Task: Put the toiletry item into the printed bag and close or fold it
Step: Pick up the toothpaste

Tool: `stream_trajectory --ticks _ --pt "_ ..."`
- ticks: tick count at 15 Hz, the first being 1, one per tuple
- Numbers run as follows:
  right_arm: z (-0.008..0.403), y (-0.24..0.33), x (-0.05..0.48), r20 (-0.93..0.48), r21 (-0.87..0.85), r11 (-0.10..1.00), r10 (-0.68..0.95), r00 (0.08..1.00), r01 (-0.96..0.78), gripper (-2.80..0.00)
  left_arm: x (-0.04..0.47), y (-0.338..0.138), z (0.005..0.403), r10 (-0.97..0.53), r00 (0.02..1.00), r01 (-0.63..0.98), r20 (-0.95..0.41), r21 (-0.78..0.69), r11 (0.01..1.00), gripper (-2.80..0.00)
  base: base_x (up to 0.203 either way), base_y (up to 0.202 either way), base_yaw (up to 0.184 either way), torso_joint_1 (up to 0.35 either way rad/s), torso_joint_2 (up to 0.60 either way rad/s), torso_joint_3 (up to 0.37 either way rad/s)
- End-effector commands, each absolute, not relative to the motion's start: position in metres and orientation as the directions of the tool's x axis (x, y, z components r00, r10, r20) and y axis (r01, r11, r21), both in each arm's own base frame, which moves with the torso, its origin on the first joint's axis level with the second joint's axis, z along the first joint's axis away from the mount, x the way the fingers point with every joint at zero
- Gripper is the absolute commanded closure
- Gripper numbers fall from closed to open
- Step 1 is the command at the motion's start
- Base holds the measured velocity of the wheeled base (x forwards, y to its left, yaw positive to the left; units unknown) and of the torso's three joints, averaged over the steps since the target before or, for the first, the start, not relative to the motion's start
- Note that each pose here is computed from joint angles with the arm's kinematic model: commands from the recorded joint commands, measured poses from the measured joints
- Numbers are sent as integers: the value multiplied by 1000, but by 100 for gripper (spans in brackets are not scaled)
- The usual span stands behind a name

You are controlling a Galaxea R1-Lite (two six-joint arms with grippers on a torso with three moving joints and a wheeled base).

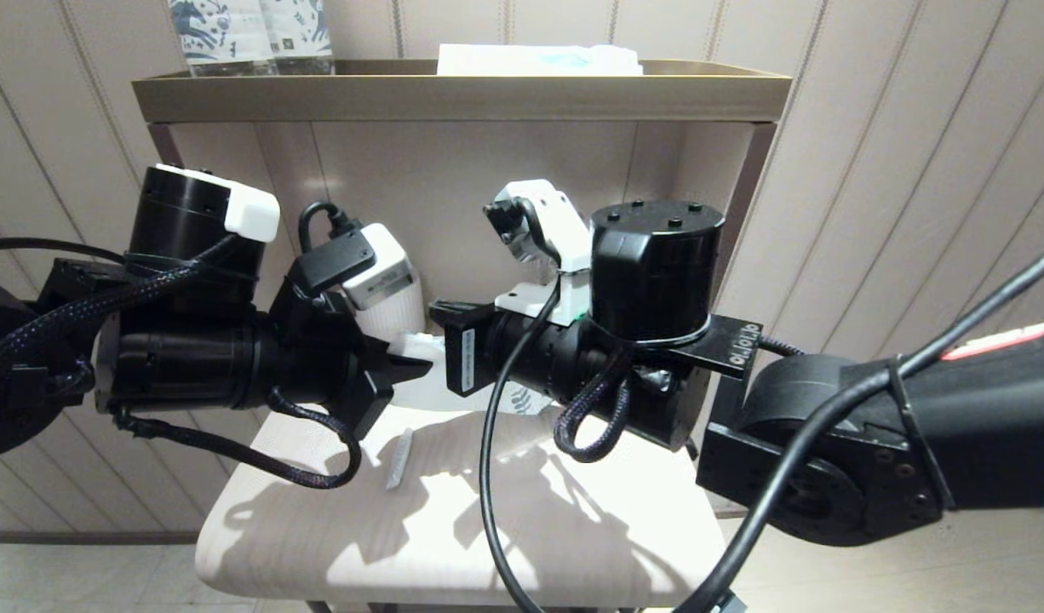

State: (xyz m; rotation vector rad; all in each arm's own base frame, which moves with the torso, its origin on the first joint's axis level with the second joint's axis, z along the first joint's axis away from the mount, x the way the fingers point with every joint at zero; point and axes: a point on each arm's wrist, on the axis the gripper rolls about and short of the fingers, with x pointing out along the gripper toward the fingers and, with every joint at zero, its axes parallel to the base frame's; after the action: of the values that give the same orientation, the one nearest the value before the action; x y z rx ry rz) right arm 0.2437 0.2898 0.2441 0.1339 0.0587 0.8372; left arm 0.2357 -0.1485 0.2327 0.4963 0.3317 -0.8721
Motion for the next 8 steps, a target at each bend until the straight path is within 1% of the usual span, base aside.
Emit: stream_trajectory --ticks 1,4,8 --pt "240 292 245 -11 142 661 745 667 -737 0 236 -149 233 -645 603 794 -469 280 539 0 0 0 0 0 0 0" --pt "240 292 245 -8 142 663 743 669 -735 0 236 -149 233 -645 603 794 -469 280 539 0 0 0 0 0 0 0" --pt "258 278 246 40 144 678 724 688 -721 0 236 -149 232 -645 602 795 -471 277 539 0 0 0 0 0 0 0"
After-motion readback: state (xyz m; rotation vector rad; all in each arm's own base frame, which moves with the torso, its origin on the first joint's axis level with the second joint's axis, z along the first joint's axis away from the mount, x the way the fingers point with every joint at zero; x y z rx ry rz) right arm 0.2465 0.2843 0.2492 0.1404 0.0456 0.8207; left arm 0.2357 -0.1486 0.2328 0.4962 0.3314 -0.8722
